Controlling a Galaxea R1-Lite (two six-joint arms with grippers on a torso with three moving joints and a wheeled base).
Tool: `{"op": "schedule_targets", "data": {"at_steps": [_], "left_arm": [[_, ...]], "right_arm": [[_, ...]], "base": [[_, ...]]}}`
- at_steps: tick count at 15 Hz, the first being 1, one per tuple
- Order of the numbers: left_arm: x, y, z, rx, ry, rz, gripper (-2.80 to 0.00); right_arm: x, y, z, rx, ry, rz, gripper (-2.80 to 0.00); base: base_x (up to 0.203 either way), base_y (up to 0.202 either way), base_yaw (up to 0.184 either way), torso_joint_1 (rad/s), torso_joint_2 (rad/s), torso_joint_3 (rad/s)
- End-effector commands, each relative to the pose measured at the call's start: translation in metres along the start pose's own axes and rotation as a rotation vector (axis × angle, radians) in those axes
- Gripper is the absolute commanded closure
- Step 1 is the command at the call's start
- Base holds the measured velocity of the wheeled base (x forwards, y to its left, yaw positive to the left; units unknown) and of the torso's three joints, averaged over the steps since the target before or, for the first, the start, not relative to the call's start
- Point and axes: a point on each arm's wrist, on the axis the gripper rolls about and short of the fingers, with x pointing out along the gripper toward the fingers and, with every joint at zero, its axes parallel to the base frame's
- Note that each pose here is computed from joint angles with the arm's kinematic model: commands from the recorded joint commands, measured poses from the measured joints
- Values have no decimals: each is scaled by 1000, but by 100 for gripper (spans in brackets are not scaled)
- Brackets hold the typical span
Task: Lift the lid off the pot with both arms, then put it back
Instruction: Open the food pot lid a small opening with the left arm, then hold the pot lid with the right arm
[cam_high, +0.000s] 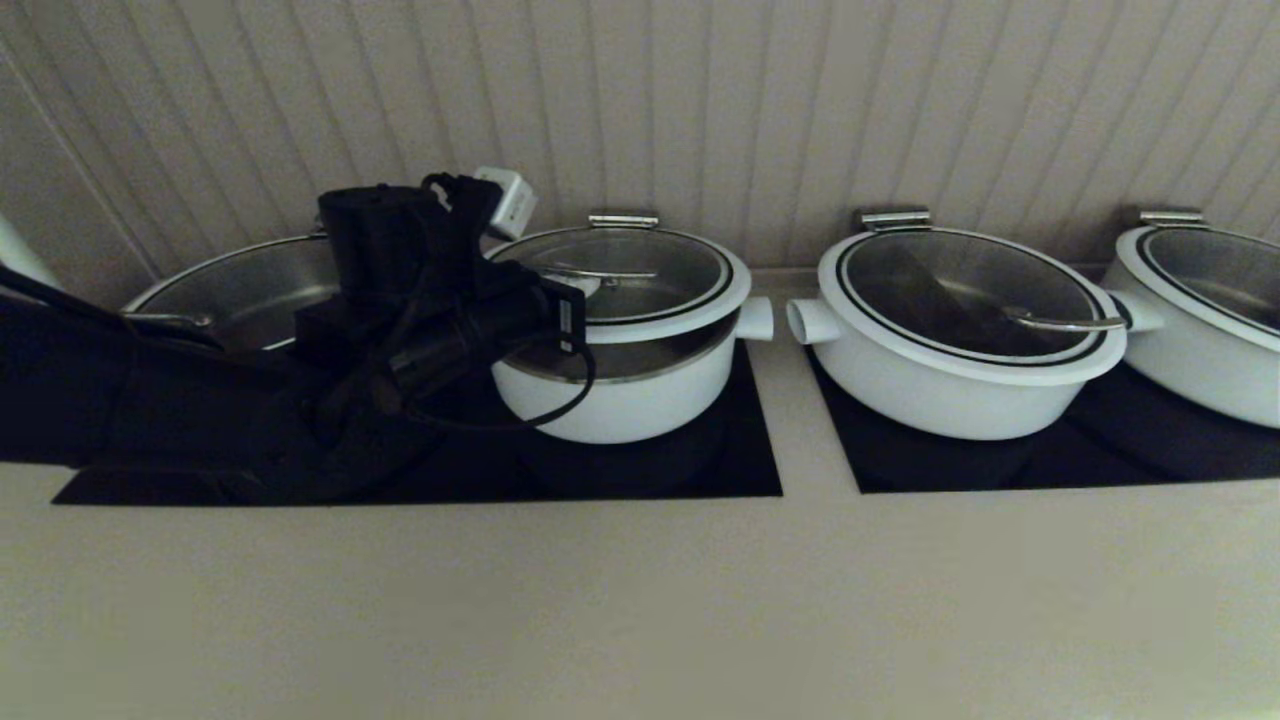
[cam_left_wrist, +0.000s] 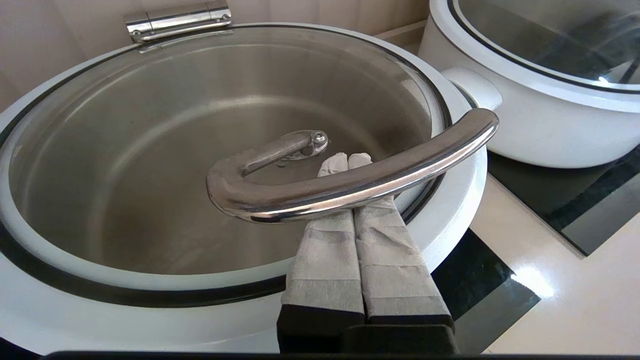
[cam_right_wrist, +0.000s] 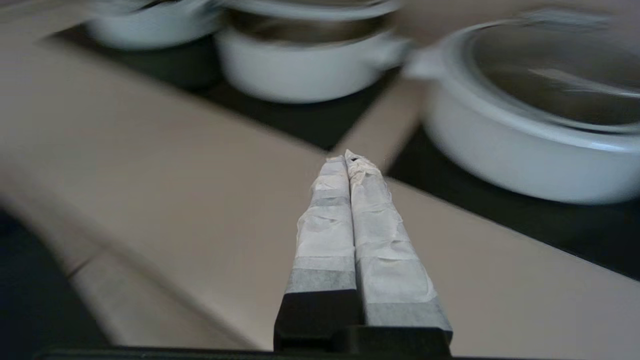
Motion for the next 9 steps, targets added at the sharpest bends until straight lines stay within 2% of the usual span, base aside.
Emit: {"op": "schedule_targets", "data": {"at_steps": [1, 4, 9], "left_arm": [[3, 0, -1, 3, -2, -1, 0], [11, 1, -4, 23, 0, -3, 0], [16, 1, -5, 25, 2, -3, 0]], "right_arm": [[34, -20, 3, 70, 123, 152, 0], [61, -34, 2, 121, 161, 336, 0], [111, -46, -6, 163, 208, 501, 0]], "base": [[0, 0, 0, 0, 0, 0], [0, 0, 0, 0, 0, 0], [0, 0, 0, 0, 0, 0]]}}
